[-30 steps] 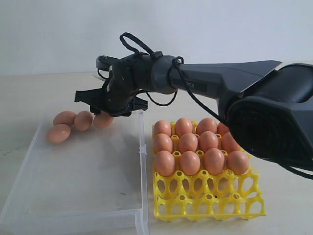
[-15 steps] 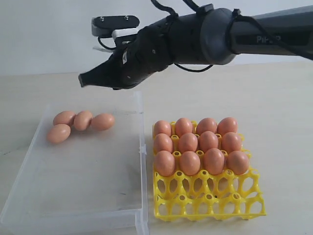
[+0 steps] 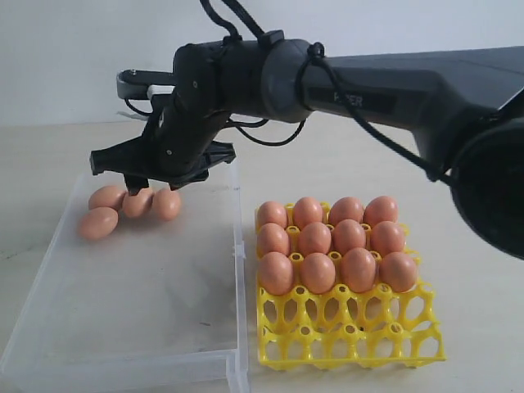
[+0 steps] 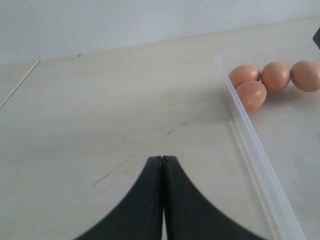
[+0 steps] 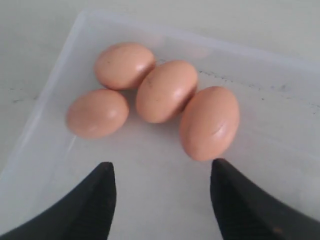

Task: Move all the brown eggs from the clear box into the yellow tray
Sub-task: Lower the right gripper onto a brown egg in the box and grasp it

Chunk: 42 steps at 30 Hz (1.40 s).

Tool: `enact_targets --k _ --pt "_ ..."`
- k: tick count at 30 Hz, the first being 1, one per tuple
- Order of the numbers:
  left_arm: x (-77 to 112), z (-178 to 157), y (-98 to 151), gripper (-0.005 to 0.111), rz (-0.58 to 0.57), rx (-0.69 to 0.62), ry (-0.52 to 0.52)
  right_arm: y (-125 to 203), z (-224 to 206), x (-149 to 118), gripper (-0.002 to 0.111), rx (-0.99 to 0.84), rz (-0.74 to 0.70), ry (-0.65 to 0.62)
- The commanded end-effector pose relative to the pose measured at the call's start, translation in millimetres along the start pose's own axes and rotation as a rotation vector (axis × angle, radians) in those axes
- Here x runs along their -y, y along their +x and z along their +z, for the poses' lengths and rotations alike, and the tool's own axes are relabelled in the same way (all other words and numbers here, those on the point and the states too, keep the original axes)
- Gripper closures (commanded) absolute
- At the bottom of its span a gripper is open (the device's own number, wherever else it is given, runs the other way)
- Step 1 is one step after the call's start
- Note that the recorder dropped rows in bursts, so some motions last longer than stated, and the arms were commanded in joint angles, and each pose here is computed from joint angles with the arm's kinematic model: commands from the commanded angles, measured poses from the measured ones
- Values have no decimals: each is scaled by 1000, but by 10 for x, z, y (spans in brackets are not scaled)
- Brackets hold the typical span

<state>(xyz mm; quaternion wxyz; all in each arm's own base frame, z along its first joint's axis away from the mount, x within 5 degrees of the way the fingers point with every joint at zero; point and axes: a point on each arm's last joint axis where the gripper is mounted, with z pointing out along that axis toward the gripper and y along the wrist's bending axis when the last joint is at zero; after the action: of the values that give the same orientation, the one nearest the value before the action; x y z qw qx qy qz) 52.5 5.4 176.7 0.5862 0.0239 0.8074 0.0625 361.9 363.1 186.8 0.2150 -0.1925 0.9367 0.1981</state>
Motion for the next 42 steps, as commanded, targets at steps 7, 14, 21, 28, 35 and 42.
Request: enact_targets --k 7,14,21,28,35,42 --pt "1 -9 -23 107 -5 19 5 -111 219 113 52 -1 -78 119" --pt "1 -9 -23 107 -5 19 5 -142 350 112 52 -8 -92 130" --pt "1 -9 -23 107 -5 19 5 -143 392 146 52 3 -121 157" --pt "1 -9 -23 107 -5 19 5 -165 416 134 52 32 -120 142" --pt "1 -9 -23 107 -5 19 5 -156 485 143 52 47 -120 134" --pt "1 -9 -23 107 -5 19 5 -66 652 198 52 13 -119 146"
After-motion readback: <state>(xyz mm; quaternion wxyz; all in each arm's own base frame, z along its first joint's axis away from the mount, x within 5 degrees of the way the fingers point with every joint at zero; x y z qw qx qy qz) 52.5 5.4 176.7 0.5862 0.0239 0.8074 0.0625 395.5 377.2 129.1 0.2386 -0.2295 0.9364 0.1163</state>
